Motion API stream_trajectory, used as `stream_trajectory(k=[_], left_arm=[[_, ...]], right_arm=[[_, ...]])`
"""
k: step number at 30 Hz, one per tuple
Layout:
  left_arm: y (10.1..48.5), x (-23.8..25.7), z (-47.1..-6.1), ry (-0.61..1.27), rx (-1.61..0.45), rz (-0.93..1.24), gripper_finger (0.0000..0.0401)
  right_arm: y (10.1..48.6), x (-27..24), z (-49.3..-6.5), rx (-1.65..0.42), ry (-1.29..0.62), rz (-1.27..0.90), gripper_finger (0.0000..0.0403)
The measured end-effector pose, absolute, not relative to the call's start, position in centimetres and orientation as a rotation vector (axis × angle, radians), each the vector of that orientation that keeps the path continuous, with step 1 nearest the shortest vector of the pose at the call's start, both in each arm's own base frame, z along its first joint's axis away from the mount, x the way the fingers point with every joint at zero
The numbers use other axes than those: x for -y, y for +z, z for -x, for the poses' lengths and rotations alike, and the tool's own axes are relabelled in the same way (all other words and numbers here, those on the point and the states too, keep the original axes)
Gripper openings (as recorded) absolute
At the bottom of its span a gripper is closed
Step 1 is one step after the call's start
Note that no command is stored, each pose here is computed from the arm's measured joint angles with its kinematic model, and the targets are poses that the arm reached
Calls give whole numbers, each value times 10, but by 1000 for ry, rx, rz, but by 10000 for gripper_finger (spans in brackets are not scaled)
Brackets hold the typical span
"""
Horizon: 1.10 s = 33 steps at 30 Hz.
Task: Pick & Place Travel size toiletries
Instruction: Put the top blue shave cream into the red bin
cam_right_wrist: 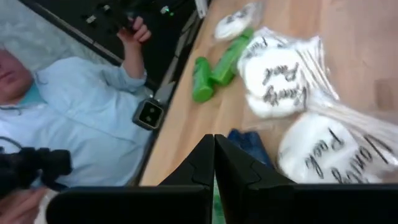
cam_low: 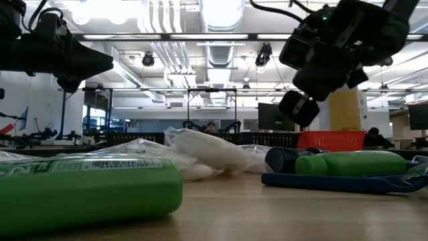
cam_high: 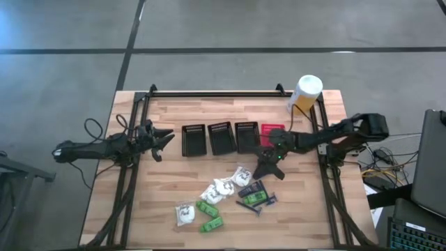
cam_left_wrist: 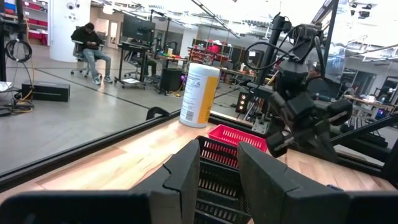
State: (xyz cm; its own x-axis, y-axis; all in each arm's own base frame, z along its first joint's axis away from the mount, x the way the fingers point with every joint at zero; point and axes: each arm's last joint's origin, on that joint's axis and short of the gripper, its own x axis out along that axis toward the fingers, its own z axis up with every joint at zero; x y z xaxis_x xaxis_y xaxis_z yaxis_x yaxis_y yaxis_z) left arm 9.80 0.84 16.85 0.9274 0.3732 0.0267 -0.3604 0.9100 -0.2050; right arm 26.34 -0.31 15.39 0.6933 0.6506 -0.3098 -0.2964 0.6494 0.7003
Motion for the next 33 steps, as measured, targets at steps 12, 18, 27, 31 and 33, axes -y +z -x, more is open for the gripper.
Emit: stream_trajectory(k=[12, 18, 27, 31, 33], left_arm=[[168, -8, -98, 376, 64, 199, 115], [168, -8, -98, 377, 64, 195, 115], [168, -8, -98, 380, 63, 191, 115], [168, -8, -98, 380, 63, 191, 115], [168, -8, -98, 380, 63, 190, 115]], right_arm=[[165, -8, -277, -550, 613, -538, 8], [165, -23, -275, -571, 734, -528, 8], [165, -29, -275, -593, 695, -571, 9], [165, -29, -276, -609, 660, -618, 28], [165, -29, -276, -617, 647, -637, 50]])
